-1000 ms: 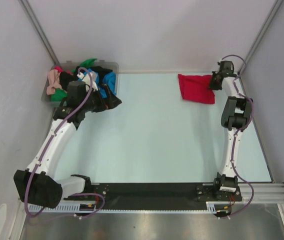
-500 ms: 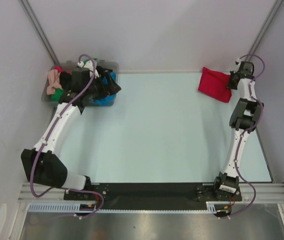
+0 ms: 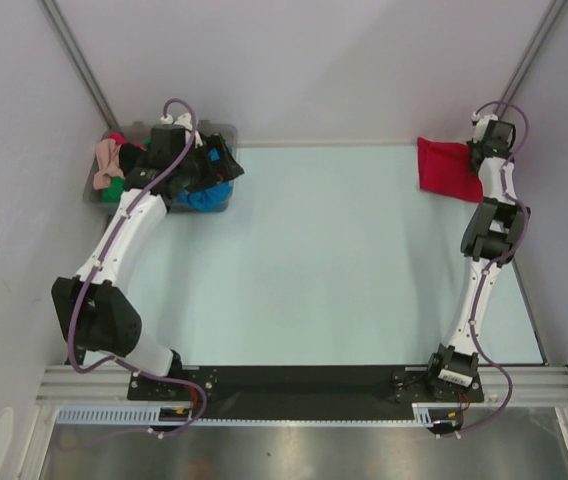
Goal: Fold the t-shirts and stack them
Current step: Neatly place the folded tshirt to the corner, then reset both grippers
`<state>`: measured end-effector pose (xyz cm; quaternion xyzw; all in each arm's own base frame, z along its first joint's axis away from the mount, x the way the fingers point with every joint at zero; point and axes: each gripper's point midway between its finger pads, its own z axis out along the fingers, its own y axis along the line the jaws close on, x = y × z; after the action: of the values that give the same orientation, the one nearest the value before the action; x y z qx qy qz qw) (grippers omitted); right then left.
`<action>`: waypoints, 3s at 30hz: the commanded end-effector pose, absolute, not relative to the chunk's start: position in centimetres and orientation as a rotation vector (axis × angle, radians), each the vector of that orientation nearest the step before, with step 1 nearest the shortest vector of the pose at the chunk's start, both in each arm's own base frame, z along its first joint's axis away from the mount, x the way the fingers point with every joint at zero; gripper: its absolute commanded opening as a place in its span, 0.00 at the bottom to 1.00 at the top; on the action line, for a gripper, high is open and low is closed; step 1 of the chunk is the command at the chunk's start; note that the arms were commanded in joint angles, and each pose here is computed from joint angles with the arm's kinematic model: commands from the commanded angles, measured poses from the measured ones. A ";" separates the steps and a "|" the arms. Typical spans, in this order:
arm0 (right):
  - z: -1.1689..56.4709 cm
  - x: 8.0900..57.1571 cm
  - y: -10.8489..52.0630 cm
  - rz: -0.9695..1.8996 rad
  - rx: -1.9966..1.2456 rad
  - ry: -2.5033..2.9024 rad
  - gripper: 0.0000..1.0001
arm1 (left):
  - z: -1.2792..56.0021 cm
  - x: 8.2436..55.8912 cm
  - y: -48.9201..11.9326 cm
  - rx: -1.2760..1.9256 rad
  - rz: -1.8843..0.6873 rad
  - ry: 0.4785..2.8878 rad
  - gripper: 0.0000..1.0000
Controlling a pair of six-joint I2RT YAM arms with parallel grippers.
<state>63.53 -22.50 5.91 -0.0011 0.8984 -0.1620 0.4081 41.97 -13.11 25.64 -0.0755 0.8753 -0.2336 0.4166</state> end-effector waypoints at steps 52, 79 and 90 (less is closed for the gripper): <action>24.4 42.5 14.9 0.287 -0.013 1.924 1.00 | 21.0 29.1 1.8 -0.876 -0.238 2.101 1.00; 27.4 50.8 23.2 0.493 -0.018 1.812 1.00 | 12.5 26.4 10.5 -1.340 -0.095 1.926 1.00; 23.4 59.9 21.7 0.299 0.020 1.989 1.00 | 13.4 25.3 9.9 -1.290 -0.014 1.957 1.00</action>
<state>59.40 28.02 20.74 -0.0302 0.8291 0.1747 0.5303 25.47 9.65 11.38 -0.5158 0.7740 -0.0197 0.3669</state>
